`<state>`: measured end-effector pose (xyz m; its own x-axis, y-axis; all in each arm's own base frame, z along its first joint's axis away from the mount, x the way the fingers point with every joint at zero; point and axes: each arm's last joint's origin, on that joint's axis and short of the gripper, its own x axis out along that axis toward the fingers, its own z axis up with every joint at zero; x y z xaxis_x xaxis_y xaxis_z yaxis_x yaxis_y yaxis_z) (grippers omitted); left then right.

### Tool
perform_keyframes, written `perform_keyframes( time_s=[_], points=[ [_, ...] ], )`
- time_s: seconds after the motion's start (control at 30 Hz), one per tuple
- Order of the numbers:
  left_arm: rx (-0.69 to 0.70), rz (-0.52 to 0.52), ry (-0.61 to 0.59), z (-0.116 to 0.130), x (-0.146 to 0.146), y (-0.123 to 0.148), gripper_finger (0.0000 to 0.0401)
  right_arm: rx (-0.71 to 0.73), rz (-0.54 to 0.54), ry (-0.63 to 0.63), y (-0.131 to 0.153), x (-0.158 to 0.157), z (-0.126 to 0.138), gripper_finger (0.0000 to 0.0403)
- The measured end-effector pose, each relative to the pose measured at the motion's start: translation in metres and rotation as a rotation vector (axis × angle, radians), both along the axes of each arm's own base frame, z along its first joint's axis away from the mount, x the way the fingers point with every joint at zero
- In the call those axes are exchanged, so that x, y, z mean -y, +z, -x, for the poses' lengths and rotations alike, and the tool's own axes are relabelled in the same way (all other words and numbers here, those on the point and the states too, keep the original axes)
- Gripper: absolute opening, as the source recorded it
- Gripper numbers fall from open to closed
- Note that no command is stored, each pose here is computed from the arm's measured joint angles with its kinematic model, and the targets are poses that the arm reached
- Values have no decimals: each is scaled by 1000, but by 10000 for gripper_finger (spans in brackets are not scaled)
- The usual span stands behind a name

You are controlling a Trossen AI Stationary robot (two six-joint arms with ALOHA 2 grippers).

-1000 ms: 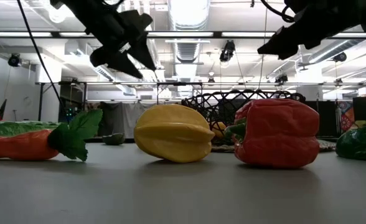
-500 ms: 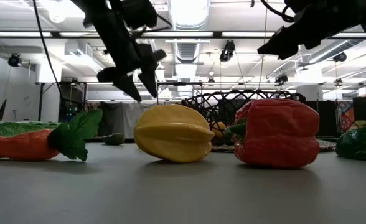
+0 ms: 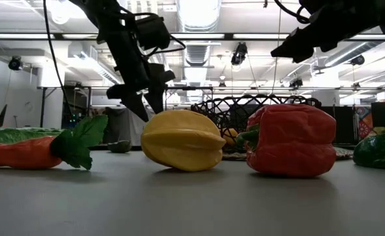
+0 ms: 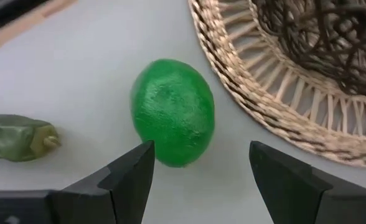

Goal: Build produce basket
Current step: Put the green lime into the basket

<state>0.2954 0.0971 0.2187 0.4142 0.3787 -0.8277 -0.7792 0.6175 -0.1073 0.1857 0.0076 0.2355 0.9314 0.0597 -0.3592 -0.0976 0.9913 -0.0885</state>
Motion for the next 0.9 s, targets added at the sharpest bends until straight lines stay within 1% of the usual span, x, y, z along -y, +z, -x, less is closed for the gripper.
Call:
perform_keyframes(
  time_s=[0.1, 0.17, 0.3, 0.4, 0.5, 0.57, 0.77, 0.9],
  points=[
    [-2, -1, -17, 0, 0, 0, 246, 0, 0, 0, 0, 0, 0, 201],
    [-4, -8, -28, 0, 0, 0, 253, -1, 0, 0, 0, 0, 0, 201],
    [-7, -39, -14, -1, -2, 1, 289, -1, 0, 0, -1, 0, 0, 201],
    [-10, -40, -7, 1, -3, 0, 321, -1, 0, 0, 0, 0, 0, 201],
    [8, -48, 1, 1, -5, -5, 341, -1, 0, 0, 0, 0, 0, 201],
    [31, -62, 6, 0, -7, -9, 344, -2, 0, 0, -1, 0, 0, 201],
    [27, -106, -16, -10, -15, -21, 345, -3, -7, -4, -1, 0, 0, 201],
    [2, -105, -13, -14, -21, -32, 345, -4, -8, -5, -1, 0, 0, 201]
  ],
)
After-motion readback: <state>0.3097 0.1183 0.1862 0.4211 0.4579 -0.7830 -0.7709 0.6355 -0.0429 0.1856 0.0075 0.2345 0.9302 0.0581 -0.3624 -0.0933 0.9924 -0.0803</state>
